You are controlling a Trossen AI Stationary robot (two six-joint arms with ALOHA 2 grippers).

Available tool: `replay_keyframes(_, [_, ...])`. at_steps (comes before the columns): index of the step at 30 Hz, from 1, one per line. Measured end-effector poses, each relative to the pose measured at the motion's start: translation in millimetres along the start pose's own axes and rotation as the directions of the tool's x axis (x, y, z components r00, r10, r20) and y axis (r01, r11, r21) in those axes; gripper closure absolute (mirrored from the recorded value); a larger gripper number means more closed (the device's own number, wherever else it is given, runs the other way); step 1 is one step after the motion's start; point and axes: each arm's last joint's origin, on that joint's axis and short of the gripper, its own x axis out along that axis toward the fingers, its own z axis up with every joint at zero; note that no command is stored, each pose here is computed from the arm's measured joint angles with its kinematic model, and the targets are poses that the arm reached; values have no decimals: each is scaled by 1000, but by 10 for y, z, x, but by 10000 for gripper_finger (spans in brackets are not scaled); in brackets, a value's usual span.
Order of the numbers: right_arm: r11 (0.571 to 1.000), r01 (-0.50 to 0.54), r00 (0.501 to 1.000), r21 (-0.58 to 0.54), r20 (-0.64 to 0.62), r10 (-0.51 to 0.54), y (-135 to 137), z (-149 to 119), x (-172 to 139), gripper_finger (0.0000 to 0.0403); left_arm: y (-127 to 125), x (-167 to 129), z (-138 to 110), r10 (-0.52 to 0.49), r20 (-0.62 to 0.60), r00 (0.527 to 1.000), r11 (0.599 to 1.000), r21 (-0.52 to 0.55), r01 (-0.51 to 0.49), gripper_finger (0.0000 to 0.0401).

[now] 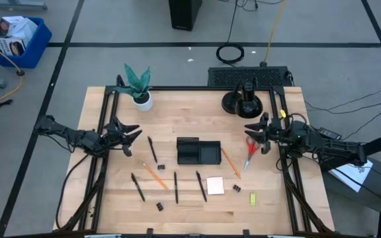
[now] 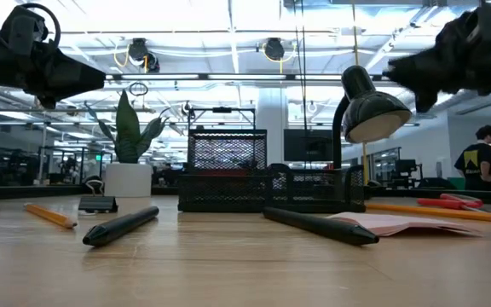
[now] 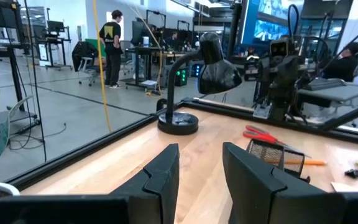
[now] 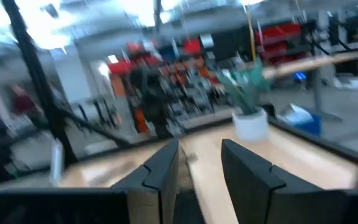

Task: Pick and place office supplies into organizer
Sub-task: Put the scissor into the desk organizer

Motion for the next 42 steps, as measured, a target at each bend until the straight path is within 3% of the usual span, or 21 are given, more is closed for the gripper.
replay_keyframes(6, [974,-224,967,-15,122,224,97,154,-21,287,0,0,4,0,3,1000,1000,7,0,274])
replay_keyframes(11, [899,-403,868,-173,239,435,221,300,-83,287,-1,-1,35,-1,28,1000,1000,-2,1,274])
replay_keyframes(17, [822,-446,804,-354,244,541,334,325,-103,287,-15,-7,109,-43,88,995,998,-47,48,274])
replay_keyframes(22, [745,-476,725,-468,272,633,509,692,-89,287,-36,-45,307,-95,133,987,992,-72,105,274])
replay_keyframes(32, [664,-568,727,-487,83,682,871,1399,295,287,-223,-70,851,-259,115,959,962,-60,267,274])
replay_keyframes(38, [718,-533,818,-447,-56,572,1090,1798,588,287,-628,88,1267,-329,26,944,942,71,327,274])
replay_keyframes(42, [724,-547,829,-420,-152,538,1247,1992,702,287,-912,177,1633,-310,1,951,940,147,306,274])
